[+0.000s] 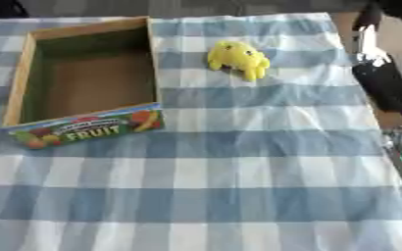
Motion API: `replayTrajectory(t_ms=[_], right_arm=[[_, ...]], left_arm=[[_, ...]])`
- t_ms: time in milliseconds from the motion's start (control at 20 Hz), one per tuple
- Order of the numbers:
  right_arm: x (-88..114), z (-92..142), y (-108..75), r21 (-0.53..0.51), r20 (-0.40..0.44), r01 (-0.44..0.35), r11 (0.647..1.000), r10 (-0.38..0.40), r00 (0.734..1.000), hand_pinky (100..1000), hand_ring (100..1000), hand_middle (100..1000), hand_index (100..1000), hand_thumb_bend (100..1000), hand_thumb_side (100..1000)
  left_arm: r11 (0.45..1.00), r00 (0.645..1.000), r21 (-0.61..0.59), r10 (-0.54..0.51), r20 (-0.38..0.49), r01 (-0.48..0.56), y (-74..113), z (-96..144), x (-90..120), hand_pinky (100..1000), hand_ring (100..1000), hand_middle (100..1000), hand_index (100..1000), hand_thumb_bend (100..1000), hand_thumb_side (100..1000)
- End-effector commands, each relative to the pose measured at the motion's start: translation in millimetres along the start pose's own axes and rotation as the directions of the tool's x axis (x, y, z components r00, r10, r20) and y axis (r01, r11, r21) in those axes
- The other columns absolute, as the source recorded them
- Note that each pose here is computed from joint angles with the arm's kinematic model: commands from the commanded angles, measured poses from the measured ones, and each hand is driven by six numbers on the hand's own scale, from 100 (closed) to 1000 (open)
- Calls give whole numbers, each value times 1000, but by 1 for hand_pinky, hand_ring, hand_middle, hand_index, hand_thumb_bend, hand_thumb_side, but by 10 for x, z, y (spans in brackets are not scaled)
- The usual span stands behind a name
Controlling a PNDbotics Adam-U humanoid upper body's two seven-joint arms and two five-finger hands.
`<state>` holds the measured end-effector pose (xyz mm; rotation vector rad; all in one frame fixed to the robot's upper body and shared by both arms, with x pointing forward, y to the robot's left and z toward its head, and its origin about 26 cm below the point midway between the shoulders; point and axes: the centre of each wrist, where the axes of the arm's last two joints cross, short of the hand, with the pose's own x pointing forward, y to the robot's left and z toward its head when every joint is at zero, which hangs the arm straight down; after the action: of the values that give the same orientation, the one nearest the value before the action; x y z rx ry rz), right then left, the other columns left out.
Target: Pick up objects on the table and place them in the box.
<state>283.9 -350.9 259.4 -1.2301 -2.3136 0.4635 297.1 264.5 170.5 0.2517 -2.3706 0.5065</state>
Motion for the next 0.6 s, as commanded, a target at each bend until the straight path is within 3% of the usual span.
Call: replayTrajectory(t_ms=[50,300,600], right_arm=[[100,-222,-191,72,71,-151,986,146,987,782,742,683,859,100,814],[206,-459,-357,172,119,-307,936,290,950,790,765,721,885,100,901],[338,-616,-394,359,186,-456,815,416,890,803,785,726,894,100,955]], left_arm=[[1000,1000,-21,-2,24,3,4,-35,65,683,614,611,894,100,708],[1000,1000,-28,-4,22,5,2,-36,66,683,614,612,894,100,707],[999,1000,-44,-1,18,1,-18,-36,69,683,614,612,894,100,706]])
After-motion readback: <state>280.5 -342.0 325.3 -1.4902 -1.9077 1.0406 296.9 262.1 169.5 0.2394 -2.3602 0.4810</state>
